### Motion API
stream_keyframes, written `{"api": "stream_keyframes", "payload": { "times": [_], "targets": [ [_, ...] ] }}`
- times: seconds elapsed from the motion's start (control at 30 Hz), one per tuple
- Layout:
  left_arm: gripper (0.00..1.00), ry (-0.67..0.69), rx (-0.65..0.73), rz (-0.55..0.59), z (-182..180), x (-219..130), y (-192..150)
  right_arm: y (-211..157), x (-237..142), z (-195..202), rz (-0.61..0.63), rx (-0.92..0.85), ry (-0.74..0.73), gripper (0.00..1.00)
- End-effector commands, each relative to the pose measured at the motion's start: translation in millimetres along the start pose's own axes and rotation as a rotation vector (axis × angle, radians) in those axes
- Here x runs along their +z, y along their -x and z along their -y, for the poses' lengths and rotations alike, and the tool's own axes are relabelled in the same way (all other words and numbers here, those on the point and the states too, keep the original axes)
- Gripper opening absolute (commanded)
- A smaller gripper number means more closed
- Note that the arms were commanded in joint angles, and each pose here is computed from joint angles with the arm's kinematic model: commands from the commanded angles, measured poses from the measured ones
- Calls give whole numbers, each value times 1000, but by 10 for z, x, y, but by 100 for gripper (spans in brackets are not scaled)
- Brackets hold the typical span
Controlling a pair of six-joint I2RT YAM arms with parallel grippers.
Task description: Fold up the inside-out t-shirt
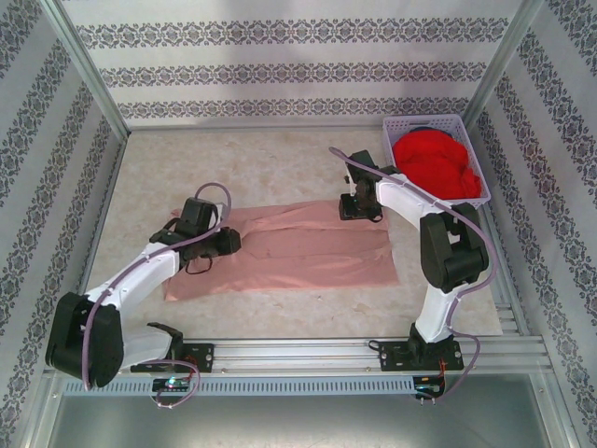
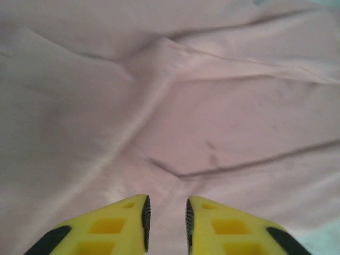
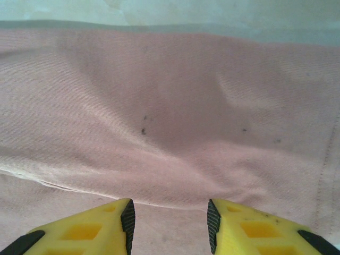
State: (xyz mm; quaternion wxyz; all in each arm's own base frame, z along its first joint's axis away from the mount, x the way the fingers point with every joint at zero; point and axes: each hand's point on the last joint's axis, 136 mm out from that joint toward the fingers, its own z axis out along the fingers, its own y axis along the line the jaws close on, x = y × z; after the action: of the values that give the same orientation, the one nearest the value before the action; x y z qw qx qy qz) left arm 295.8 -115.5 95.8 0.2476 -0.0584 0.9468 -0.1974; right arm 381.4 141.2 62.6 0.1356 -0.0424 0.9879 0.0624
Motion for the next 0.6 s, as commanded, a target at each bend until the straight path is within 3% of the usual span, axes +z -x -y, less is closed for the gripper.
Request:
{"api": "stream_keyframes", "payload": {
  "times": [0.0, 0.13, 0.3, 0.47, 0.57],
  "targets": [
    [39, 150, -52, 73, -374, -2, 345, 3, 10, -99, -11, -30, 11, 43],
    [51, 181, -62, 51, -534, 228, 602, -20, -9, -79, -14, -36, 1, 43],
    [54, 155, -50, 0, -566, 495, 761, -40, -29, -31, -7, -36, -11, 43],
    [46, 126, -52, -42, -529, 623, 757, -67, -23, -20, -13, -34, -13, 43],
    [35, 113, -58, -60, -520, 636, 701, -71, -15, 2, -15, -30, -18, 43]
  ]
}}
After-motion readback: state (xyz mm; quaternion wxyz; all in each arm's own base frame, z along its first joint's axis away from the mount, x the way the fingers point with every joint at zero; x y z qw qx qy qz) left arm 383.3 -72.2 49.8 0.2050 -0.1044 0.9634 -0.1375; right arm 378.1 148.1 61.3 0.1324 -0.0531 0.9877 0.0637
